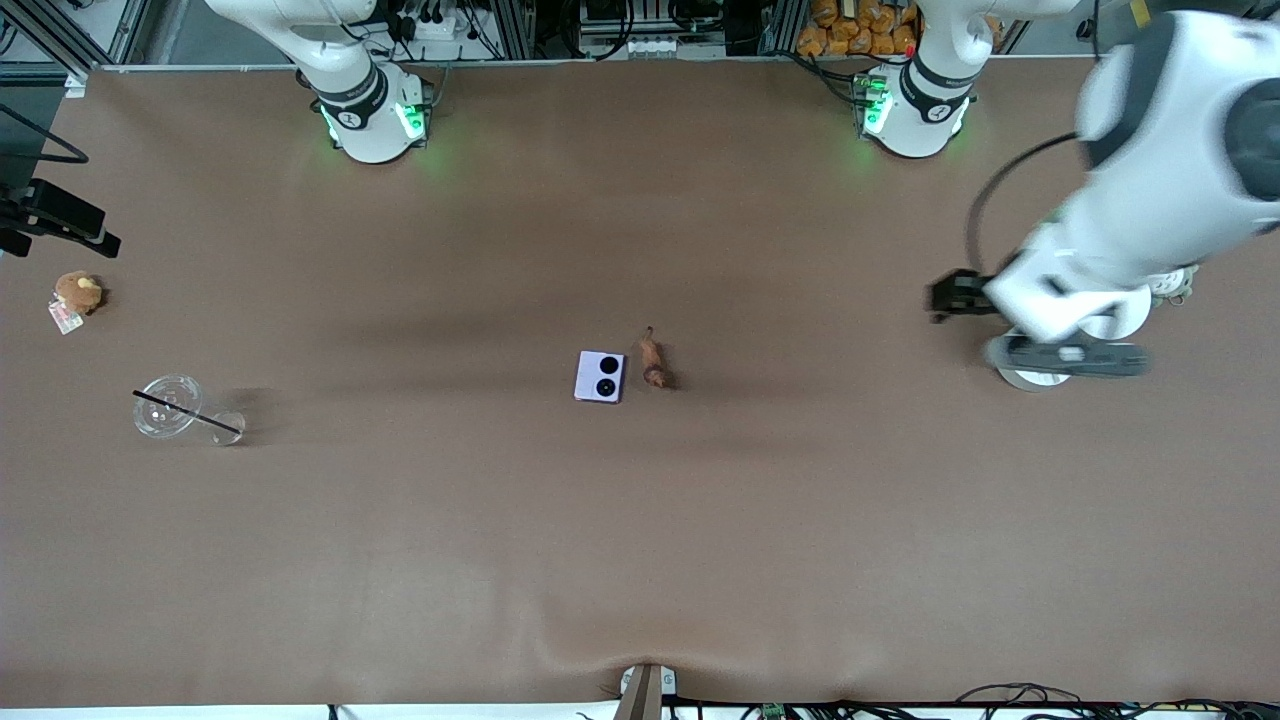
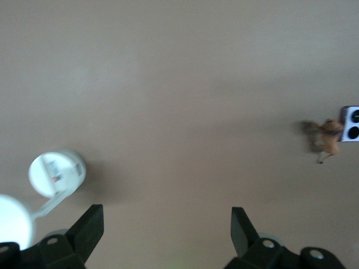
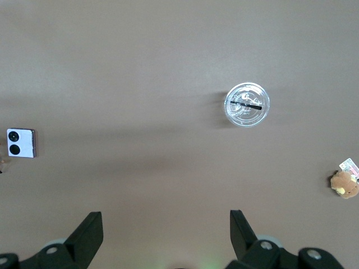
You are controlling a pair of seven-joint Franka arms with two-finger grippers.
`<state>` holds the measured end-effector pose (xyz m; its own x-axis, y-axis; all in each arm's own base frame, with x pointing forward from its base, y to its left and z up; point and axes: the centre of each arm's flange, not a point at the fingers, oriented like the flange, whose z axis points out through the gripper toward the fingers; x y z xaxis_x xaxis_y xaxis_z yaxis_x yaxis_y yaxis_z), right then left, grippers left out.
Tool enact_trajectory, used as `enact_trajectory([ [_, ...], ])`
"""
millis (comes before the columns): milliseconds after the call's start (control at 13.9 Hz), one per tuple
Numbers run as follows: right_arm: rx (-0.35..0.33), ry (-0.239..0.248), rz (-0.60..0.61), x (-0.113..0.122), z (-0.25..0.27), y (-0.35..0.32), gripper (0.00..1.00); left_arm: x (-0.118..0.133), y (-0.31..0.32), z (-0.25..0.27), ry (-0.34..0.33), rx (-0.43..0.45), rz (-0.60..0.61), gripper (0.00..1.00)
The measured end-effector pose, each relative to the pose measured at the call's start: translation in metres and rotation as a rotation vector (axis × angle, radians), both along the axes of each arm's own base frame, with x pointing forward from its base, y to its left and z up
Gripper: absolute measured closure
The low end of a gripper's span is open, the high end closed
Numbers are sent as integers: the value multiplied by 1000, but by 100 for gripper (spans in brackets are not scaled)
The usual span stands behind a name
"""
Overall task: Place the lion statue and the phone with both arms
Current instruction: 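Reach the left gripper over to the brown lion statue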
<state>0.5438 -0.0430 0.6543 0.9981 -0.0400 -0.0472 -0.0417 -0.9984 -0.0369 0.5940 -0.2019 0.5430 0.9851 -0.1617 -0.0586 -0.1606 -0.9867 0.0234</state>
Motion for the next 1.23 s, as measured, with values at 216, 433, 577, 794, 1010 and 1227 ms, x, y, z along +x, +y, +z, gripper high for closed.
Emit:
enact_trajectory([
  [216, 0, 3, 0, 1, -2, 0, 0, 7, -60, -32, -32, -28, -18, 0],
  [433, 0, 3, 0, 1, -2, 0, 0, 4, -115, -59, -58, -46, 17, 0],
  [577, 0, 3, 0, 1, -2, 0, 0, 8, -136, -92, -58, -51, 4, 0],
  [794, 0, 3, 0, 2, -2, 0, 0, 17, -176, -161, -101, -84, 13, 0],
  [1010, 0, 3, 0, 2, -2, 0, 0, 17, -213, -196, -149, -131, 102, 0],
  [1227, 0, 3, 0, 2, -2, 0, 0, 9, -233, -187, -149, -150, 222, 0],
])
